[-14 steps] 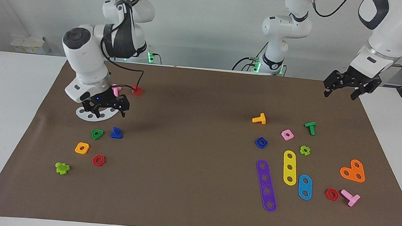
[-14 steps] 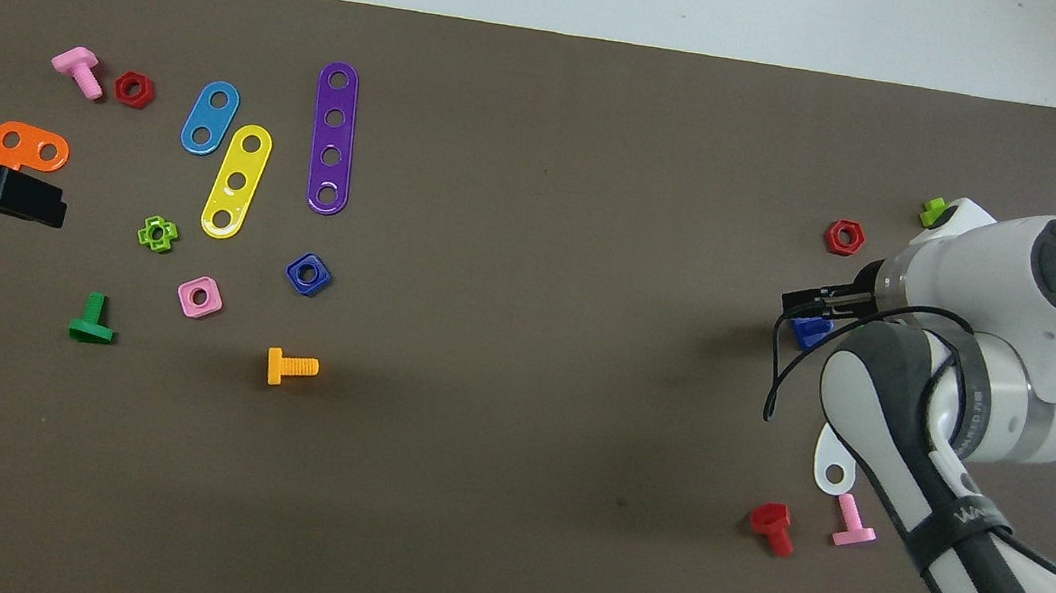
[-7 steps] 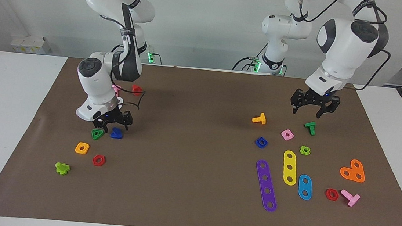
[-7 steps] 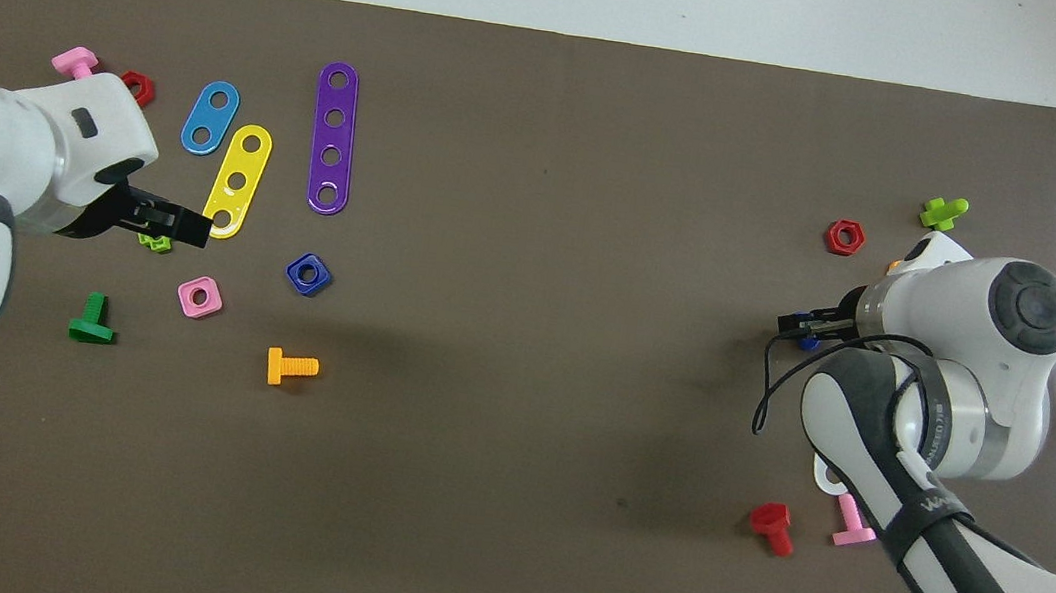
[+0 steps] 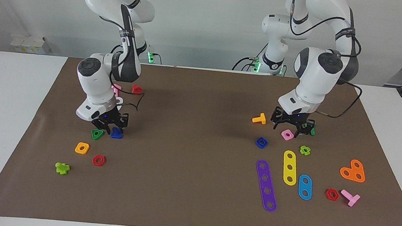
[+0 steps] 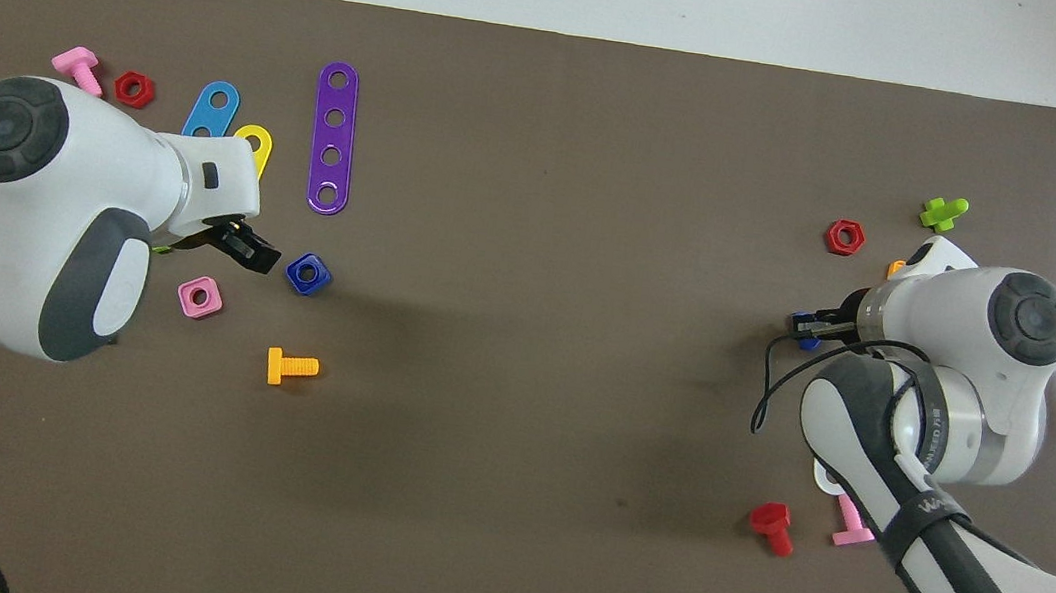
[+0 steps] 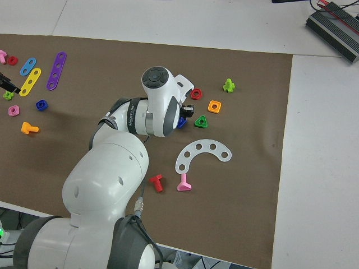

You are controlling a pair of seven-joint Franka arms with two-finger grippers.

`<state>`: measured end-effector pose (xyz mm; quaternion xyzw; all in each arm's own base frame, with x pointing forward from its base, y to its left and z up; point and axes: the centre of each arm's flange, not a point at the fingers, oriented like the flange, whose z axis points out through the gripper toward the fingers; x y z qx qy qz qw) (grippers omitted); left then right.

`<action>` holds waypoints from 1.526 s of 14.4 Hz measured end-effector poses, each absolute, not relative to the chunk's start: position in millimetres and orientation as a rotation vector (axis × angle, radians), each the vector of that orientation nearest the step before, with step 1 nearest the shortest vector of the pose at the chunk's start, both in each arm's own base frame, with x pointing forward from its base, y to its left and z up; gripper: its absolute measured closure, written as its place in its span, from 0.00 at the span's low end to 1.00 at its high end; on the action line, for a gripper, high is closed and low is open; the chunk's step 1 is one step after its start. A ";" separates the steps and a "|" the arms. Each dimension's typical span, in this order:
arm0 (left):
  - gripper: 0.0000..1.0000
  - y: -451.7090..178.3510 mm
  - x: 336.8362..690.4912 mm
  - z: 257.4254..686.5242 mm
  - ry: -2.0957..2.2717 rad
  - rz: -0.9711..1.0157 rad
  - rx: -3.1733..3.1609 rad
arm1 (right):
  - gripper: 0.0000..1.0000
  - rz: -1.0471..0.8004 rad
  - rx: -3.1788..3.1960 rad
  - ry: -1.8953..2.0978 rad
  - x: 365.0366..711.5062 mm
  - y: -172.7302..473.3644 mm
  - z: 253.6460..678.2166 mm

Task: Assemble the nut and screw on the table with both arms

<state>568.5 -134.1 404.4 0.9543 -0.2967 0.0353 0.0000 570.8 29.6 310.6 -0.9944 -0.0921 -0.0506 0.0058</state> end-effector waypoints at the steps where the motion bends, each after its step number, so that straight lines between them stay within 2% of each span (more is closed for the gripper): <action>1: 0.16 -137.4 567.5 394.7 -0.964 0.103 2.988 | 0.53 -0.158 -3.113 -0.288 570.5 29.6 310.0; 9: 0.16 -173.3 565.1 322.8 -1.174 0.050 2.905 | 0.63 -0.164 -3.113 -0.287 569.2 29.4 307.7; 13: 0.16 -176.2 564.0 315.9 -1.201 0.033 2.893 | 0.64 -0.179 -3.113 -0.287 569.3 29.3 307.3; 15: 0.16 -180.8 561.9 309.7 -1.214 0.016 2.886 | 0.67 -0.180 -3.113 -0.287 569.2 29.3 307.1; 16: 0.16 -182.1 561.0 306.6 -1.217 0.008 2.884 | 0.77 -0.180 -3.112 -0.285 569.2 29.3 307.1; 17: 0.18 -182.8 560.3 304.2 -1.219 0.001 2.883 | 0.81 -0.181 -3.110 -0.274 569.3 29.0 307.2; 22: 0.19 -186.3 556.8 300.3 -1.276 -0.012 2.857 | 0.81 -0.222 -3.103 -0.240 576.5 31.1 317.7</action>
